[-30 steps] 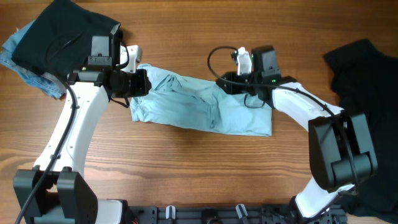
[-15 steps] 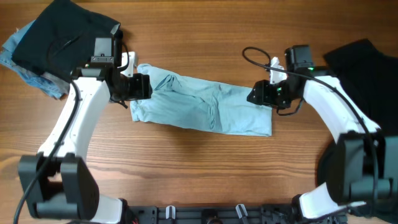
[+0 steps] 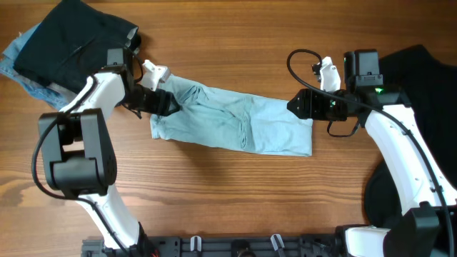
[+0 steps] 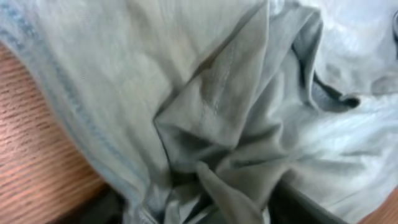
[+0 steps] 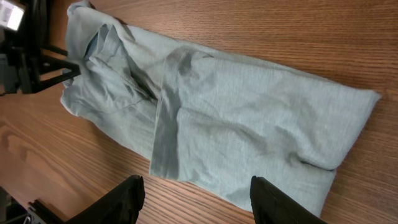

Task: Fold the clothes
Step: 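Fold the strip's left end rightward onto the bundle with the left gripper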

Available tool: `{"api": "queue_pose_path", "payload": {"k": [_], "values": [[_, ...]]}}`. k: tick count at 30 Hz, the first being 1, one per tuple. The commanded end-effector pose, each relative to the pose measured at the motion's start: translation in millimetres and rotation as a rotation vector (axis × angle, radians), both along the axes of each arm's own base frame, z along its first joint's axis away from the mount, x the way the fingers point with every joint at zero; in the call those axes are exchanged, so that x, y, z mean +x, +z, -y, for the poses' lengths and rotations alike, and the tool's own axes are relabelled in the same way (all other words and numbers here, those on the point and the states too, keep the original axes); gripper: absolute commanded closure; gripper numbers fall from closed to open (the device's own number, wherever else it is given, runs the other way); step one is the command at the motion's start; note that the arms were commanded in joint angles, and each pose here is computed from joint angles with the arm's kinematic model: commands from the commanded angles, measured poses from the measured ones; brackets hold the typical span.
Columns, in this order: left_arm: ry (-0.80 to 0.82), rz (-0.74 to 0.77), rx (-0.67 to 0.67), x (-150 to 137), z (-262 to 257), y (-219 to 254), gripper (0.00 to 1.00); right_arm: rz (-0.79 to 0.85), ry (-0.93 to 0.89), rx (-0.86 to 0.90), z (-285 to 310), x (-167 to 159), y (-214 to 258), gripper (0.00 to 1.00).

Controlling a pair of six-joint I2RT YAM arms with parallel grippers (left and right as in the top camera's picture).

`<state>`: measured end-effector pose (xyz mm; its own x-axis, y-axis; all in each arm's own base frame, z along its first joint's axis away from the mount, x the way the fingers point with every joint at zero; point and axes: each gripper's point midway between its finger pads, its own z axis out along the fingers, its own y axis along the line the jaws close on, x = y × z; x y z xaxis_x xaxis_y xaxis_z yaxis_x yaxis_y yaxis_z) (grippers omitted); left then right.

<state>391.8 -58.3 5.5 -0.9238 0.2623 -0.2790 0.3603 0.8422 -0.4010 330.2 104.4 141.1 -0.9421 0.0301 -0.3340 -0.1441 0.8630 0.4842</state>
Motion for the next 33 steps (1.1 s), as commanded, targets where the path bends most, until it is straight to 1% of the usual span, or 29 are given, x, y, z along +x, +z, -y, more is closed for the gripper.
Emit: {"api": "queue_pose_path", "payload": {"k": [1, 2, 3, 5, 6, 7, 9, 10, 11, 12, 14, 17, 18, 20, 21, 23, 25, 26, 27, 28, 29, 30, 31, 32, 33], "values": [[-0.027, -0.172, 0.007, -39, 2, -45, 0.84, 0.026, 0.025, 0.013, -3, 0, 7, 0.41], [-0.02, -0.185, 0.006, -42, 2, -45, 0.93, 0.026, 0.025, 0.013, -3, 0, 7, 0.41], [0.028, -0.224, 0.017, -45, -1, -44, 0.96, 0.026, 0.025, 0.013, -3, 0, 7, 0.41], [0.119, -0.267, 0.08, -46, -15, -43, 0.96, 0.026, 0.025, 0.013, -3, 0, 7, 0.41], [0.205, -0.3, 0.178, -44, -35, -34, 0.96, 0.024, 0.025, 0.013, -3, 0, 7, 0.41], [0.243, -0.311, 0.227, -41, -47, -21, 0.96, 0.023, 0.026, 0.013, -3, -1, 7, 0.41], [0.285, -0.309, 0.314, -31, -67, 28, 0.96, 0.021, 0.025, 0.013, -3, -1, 7, 0.41], [0.302, -0.296, 0.337, -25, -72, 47, 0.96, 0.021, 0.025, 0.013, -3, -1, 7, 0.41], [0.3, -0.254, 0.338, -14, -68, 87, 0.96, 0.021, 0.025, 0.013, -3, -1, 7, 0.41], [0.293, -0.221, 0.337, -7, -63, 108, 0.96, 0.021, 0.025, 0.013, -3, -1, 7, 0.41], [0.292, -0.169, 0.331, 3, -42, 139, 0.96, 0.021, 0.025, 0.012, -3, -1, 7, 0.41], [0.238, -0.181, 0.317, -5, 16, 144, 0.96, 0.008, -0.011, -0.007, 1, 0, 4, 0.4], [0.178, -0.18, 0.298, -12, 50, 145, 0.96, 0.008, -0.014, -0.013, 2, 1, 4, 0.39], [0.122, -0.185, 0.304, -27, 92, 144, 0.96, 0.006, -0.021, -0.02, 4, 1, 3, 0.39], [0.086, -0.187, 0.31, -38, 115, 143, 0.96, -0.008, -0.053, -0.037, 8, 1, 1, 0.39], [0.001, -0.176, 0.321, -59, 154, 139, 0.96, -0.036, -0.115, -0.089, 19, 1, -5, 0.35], [-0.031, -0.177, 0.332, -74, 179, 128, 0.96, -0.054, -0.135, -0.123, 27, -2, -9, 0.34], [-0.03, -0.181, 0.34, -78, 184, 123, 0.96, -0.065, -0.141, -0.127, 29, -4, -10, 0.34], [-0.02, -0.182, 0.347, -80, 190, 115, 0.93, -0.074, -0.148, -0.128, 32, -5, -10, 0.34], [0.002, -0.177, 0.335, -79, 198, 106, 0.76, -0.075, -0.154, -0.128, 34, -5, -10, 0.34], [0.003, -0.166, 0.326, -77, 203, 101, 0.57, -0.073, -0.157, -0.128, 35, -4, -10, 0.34], [-0.002, -0.154, 0.318, -75, 208, 98, 0.5, -0.073, -0.157, -0.129, 36, -4, -10, 0.34], [-0.001, -0.145, 0.312, -73, 210, 98, 0.48, -0.076, -0.157, -0.129, 36, -5, -11, 0.34], [0.019, -0.147, 0.304, -69, 203, 108, 0.39, -0.061, -0.106, -0.146, 36, -7, -11, 0.34], [0.039, -0.156, 0.297, -68, 194, 123, 0.38, -0.043, -0.055, -0.148, 33, -9, -11, 0.34]]}}
